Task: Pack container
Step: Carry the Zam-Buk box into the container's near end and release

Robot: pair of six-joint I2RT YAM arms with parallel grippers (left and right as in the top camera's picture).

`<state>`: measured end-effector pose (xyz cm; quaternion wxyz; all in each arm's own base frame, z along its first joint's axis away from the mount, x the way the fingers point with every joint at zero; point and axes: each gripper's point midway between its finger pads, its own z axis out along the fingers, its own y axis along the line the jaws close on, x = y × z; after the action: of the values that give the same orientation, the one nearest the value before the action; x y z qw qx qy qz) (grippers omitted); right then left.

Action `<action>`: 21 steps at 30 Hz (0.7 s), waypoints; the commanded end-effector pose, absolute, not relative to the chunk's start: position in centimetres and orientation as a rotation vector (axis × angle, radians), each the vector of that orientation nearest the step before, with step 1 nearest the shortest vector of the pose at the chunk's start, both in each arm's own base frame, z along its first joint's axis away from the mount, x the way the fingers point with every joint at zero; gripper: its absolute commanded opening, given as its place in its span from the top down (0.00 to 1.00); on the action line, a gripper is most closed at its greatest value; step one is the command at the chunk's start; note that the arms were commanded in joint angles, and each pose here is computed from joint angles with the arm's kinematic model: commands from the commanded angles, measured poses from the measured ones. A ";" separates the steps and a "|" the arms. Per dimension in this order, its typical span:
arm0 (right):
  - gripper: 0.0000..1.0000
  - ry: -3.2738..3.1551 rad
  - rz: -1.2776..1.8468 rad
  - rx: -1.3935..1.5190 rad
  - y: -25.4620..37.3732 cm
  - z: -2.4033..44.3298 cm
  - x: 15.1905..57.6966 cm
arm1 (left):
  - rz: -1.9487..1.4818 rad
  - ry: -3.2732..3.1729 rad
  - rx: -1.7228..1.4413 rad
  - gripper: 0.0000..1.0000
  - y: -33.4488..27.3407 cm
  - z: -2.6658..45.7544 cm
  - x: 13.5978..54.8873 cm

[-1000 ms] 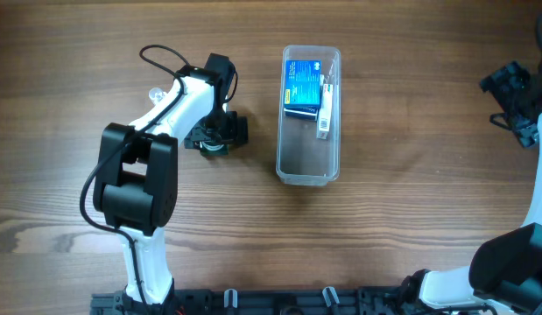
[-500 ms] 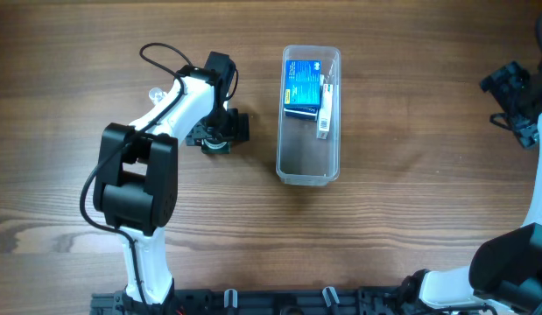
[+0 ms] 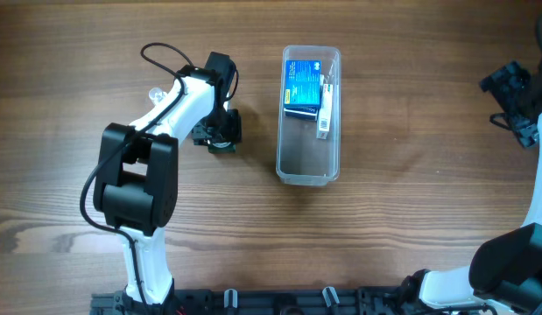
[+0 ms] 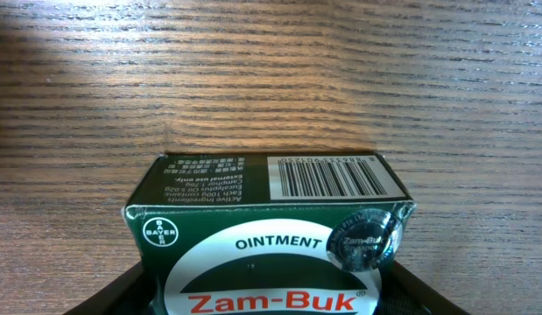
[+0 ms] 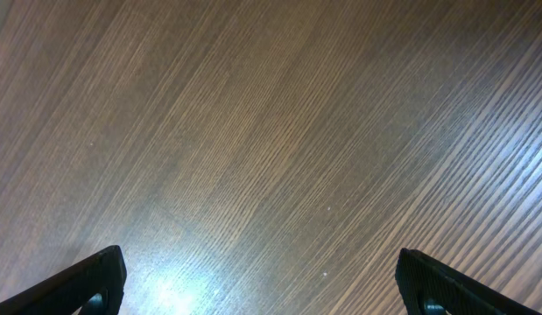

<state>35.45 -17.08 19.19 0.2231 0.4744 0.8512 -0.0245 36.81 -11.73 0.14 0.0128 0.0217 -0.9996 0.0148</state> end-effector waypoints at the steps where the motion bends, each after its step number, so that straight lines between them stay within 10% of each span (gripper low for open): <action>1: 0.00 2.345 -0.089 1.341 -17.5 18.7 35.3 | 0.068 -3.106 0.056 0.35 -12.2 0.0 36.9; 21: 0.00 2.345 -0.089 1.341 -17.5 18.7 35.3 | 0.503 -3.336 -0.133 0.37 -20.0 17.5 33.3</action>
<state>35.45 -17.08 19.19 0.2231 0.4744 0.8512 -0.0245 34.84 -17.04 12.96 -0.0769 -0.0328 -0.9916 0.0984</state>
